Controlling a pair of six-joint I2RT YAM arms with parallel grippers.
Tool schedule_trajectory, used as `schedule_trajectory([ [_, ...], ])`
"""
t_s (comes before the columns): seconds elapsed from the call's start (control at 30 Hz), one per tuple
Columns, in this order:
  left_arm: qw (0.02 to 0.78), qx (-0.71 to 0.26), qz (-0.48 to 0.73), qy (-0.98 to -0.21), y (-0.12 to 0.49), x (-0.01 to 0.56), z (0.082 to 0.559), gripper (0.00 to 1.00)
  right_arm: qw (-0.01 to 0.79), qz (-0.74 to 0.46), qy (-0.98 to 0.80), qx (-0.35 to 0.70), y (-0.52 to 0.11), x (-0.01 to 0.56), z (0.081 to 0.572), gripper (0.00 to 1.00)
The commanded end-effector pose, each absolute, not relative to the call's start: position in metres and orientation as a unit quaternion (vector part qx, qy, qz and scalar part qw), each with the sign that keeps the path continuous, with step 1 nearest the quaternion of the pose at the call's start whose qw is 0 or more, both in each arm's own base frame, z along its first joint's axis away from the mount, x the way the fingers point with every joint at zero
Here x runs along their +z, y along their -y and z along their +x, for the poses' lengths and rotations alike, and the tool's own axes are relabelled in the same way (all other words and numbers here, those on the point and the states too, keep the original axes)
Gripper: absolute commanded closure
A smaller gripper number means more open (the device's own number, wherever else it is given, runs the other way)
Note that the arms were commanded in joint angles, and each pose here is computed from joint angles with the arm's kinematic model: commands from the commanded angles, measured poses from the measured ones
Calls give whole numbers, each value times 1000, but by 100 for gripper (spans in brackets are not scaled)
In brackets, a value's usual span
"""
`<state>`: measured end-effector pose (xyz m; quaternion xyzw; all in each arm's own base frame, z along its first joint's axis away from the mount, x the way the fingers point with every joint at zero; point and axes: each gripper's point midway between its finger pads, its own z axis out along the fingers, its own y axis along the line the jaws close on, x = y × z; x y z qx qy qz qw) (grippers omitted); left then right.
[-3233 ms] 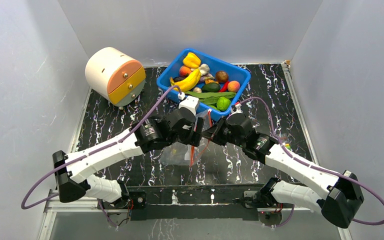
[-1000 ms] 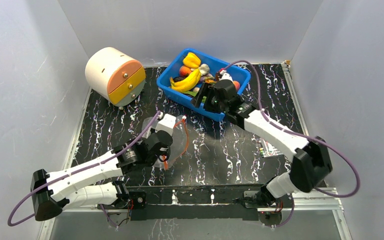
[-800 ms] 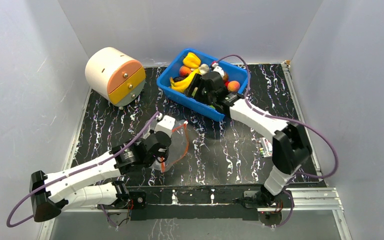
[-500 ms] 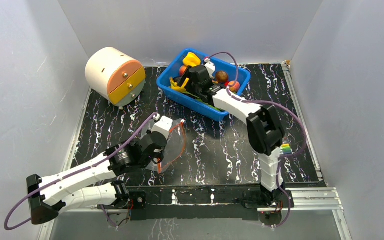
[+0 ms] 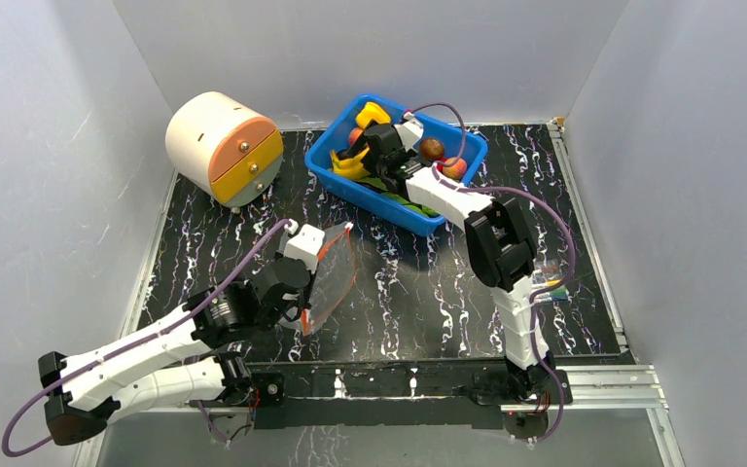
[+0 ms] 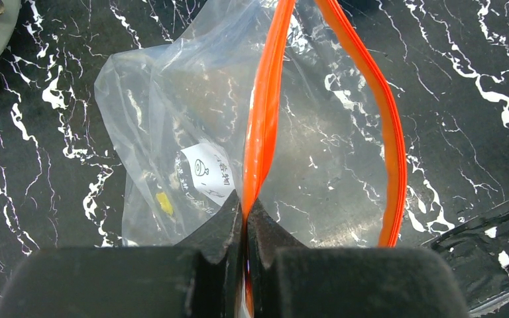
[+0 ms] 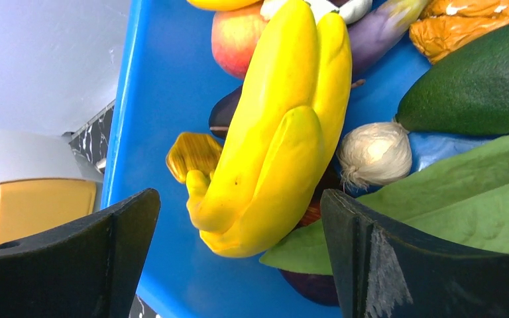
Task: Place the food in the zip-top bag and seal the zipper
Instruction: Pick up the fake fruit from the bin.
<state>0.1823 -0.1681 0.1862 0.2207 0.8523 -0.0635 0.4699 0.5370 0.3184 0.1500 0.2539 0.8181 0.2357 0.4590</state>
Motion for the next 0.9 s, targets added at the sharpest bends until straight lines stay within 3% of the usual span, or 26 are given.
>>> schedule_trajectory([
  [0.0, 487, -64, 212, -845, 163, 194, 185, 100, 484, 286, -792, 238, -311, 164, 558, 11],
  [0.3, 493, -66, 207, -842, 162, 196, 186, 100, 473, 283, -794, 255, -315, 154, 570, 29],
  [0.5, 493, -64, 204, -843, 162, 195, 186, 100, 482, 281, -782, 278, -311, 164, 570, 61],
  [0.87, 457, -88, 159, -871, 175, 200, 181, 100, 548, 245, -749, 281, -262, 249, 536, 76],
])
